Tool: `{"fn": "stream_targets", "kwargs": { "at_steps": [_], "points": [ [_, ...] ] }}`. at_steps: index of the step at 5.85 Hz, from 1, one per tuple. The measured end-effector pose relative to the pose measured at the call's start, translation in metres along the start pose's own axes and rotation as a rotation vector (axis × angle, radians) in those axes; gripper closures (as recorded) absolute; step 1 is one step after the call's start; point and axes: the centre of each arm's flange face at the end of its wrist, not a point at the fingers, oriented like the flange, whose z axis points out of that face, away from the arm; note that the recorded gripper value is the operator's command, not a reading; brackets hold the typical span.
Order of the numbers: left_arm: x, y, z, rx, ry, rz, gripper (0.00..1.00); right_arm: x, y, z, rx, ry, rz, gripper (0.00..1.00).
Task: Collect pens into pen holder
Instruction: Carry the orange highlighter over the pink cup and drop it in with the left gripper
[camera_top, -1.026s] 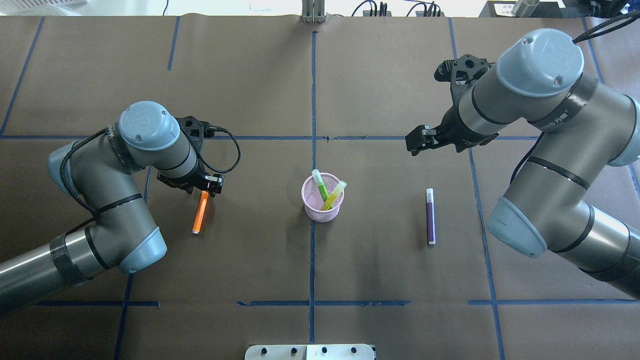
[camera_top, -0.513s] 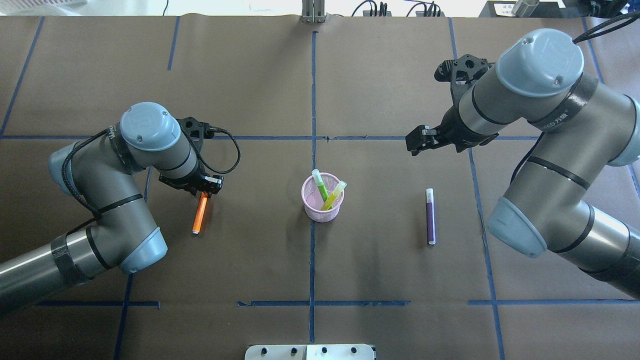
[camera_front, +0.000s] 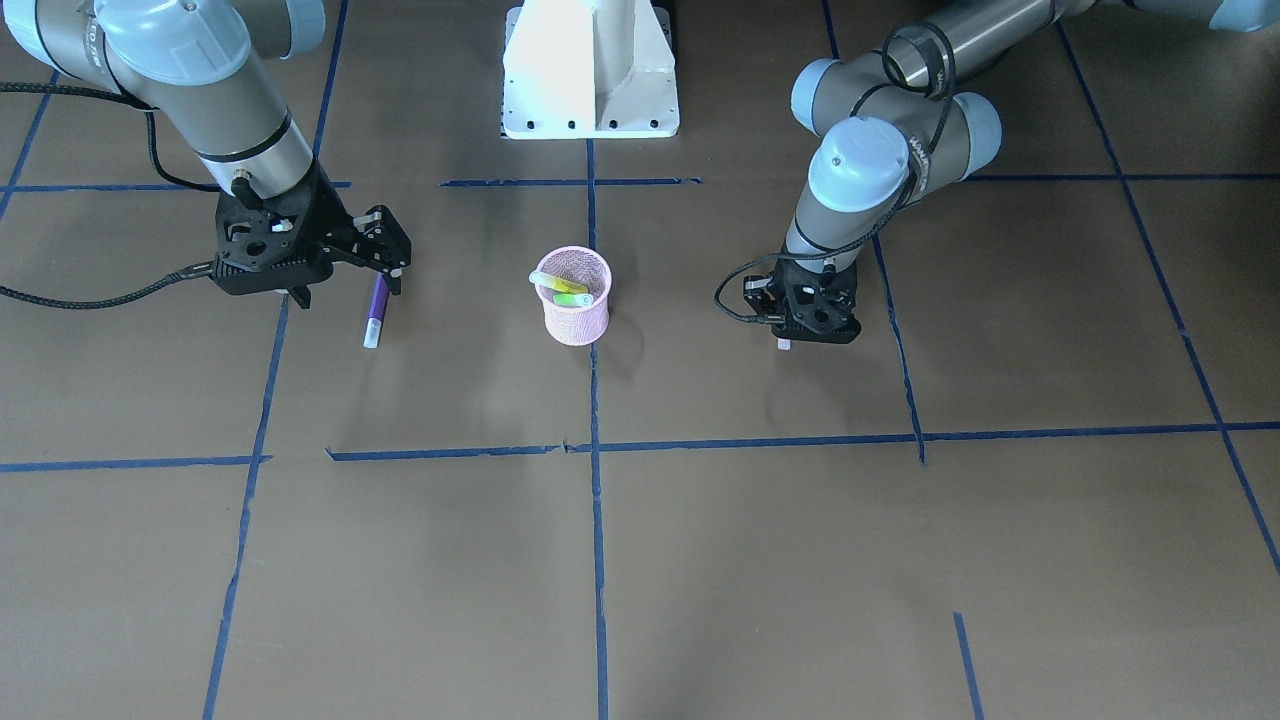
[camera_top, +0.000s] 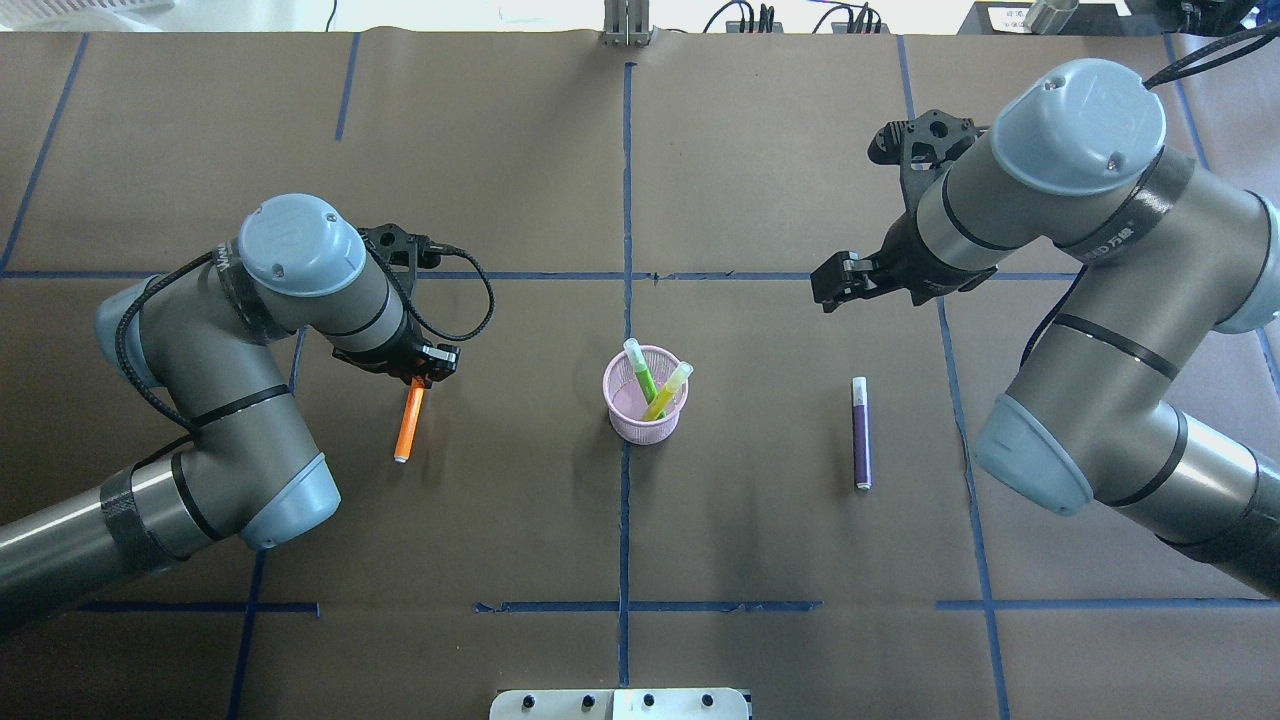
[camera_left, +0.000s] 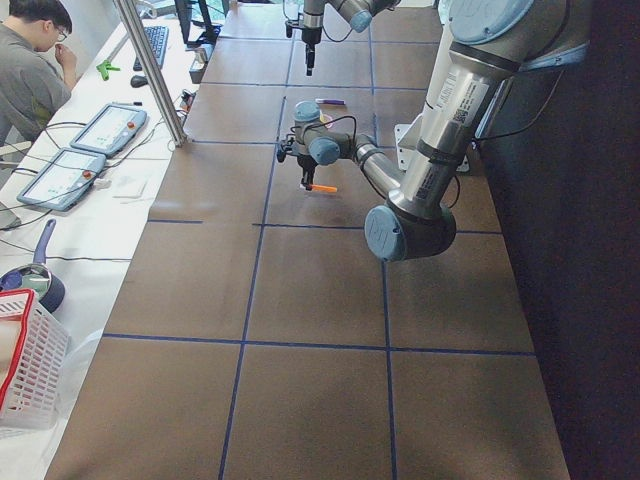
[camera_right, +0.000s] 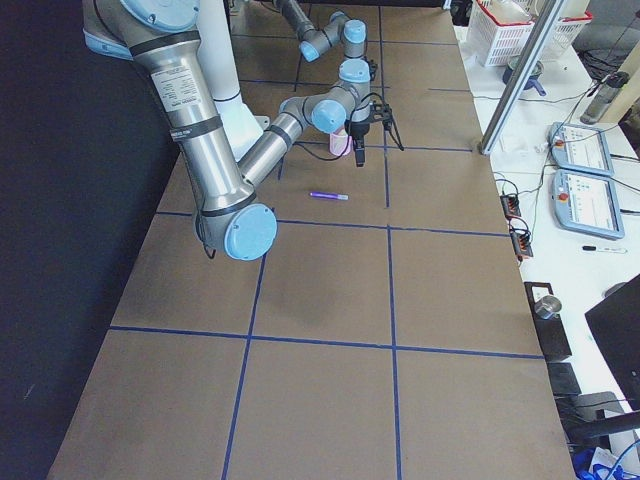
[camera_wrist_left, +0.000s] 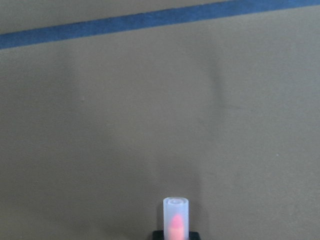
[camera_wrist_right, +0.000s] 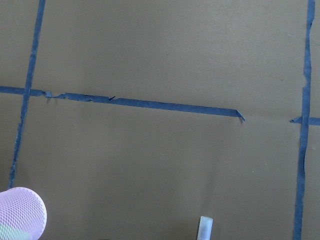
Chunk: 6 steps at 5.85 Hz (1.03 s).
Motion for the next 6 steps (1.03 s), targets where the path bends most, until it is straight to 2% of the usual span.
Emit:
{"fn": "stream_targets", "kwargs": {
  "at_steps": [3,5,6],
  "points": [
    [0.066,0.009,-0.089,0.274,0.073,0.076,1.0,0.001,0.0,-0.001,0.007,0.003,0.002,0.0],
    [0.105,0.039,-0.118,0.439,0.109,0.136,1.0,0.002,0.0,-0.001,0.011,0.007,0.005,0.0],
    [0.129,0.058,-0.118,0.511,0.123,0.161,1.0,0.002,0.0,-0.001,0.017,0.009,0.006,0.0]
  ]
}}
